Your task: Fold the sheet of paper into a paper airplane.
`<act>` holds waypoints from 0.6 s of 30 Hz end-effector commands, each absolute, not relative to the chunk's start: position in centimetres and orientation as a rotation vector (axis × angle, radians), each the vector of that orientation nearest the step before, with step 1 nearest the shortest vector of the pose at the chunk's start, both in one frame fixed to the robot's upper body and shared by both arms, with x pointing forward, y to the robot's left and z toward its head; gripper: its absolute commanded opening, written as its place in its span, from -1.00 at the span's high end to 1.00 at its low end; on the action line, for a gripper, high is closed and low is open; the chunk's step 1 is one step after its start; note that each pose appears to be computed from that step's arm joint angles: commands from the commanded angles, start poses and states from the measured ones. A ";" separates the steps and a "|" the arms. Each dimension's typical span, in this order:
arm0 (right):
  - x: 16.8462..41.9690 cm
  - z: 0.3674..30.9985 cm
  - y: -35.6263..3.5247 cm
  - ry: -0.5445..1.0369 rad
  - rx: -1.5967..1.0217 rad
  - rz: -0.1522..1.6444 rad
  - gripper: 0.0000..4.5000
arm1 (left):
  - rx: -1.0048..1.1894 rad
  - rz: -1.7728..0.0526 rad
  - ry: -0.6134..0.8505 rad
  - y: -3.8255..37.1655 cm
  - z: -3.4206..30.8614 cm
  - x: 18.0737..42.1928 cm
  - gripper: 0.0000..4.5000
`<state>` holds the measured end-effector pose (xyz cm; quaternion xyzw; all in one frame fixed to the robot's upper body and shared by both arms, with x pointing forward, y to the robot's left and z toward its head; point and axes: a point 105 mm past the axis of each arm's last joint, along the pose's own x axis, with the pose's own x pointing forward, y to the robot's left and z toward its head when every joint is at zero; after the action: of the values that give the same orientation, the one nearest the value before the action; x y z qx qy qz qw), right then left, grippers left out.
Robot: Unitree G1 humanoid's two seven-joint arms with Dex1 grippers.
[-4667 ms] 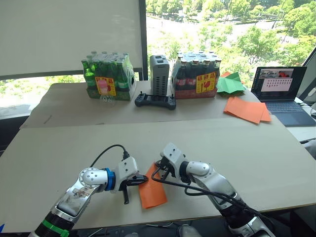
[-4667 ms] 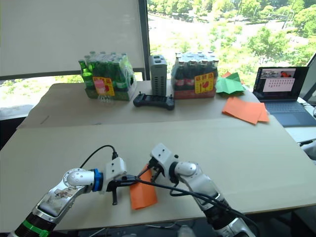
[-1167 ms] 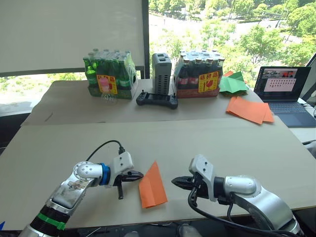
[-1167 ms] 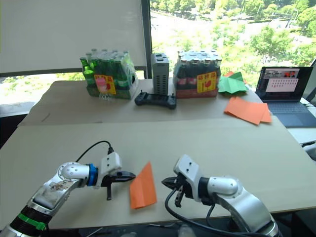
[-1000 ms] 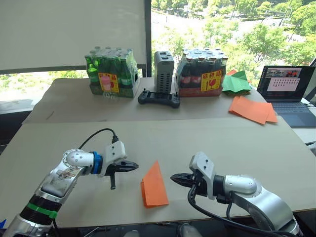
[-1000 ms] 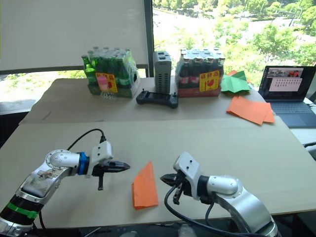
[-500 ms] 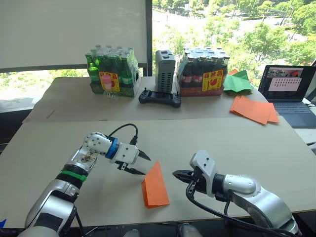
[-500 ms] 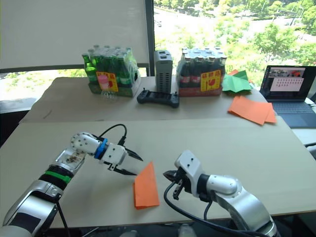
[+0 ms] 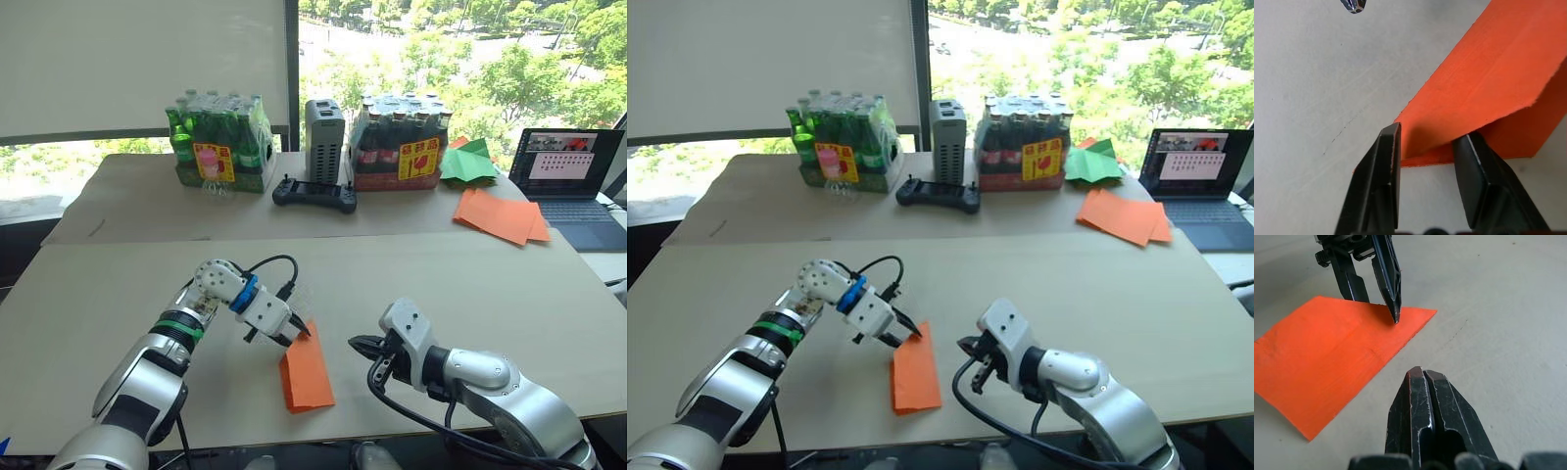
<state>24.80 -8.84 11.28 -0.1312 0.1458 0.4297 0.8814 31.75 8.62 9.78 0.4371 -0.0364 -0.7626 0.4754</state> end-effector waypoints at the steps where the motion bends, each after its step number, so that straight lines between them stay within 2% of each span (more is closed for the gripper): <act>1: 24.9 12.5 -8.7 0.251 -0.284 0.887 1.00 | 1.119 -1.854 -0.138 8.4 10.7 32.0 0.99; 6: 26.0 13.1 -9.3 0.214 -0.302 0.823 1.00 | 1.105 -1.784 -0.125 9.0 10.3 32.2 0.99; 9: 27.1 14.1 -10.6 0.170 -0.330 0.746 1.00 | 1.018 -1.642 -0.066 9.9 10.4 33.1 0.99; 13: 28.0 15.3 -11.8 0.117 -0.357 0.680 1.00 | 0.847 -1.309 0.045 11.9 11.1 34.8 0.99; 15: 28.0 15.4 -11.8 0.110 -0.357 0.683 1.00 | 0.747 -1.186 0.065 12.0 12.1 34.8 0.99; 18: 28.0 15.3 -10.8 0.102 -0.378 0.739 1.00 | 0.787 -1.120 0.154 12.2 11.2 33.3 0.99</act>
<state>28.07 -11.43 14.16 -0.1697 0.0795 0.3456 0.9195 33.43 12.39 10.16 0.3486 0.0736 -0.5367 0.7648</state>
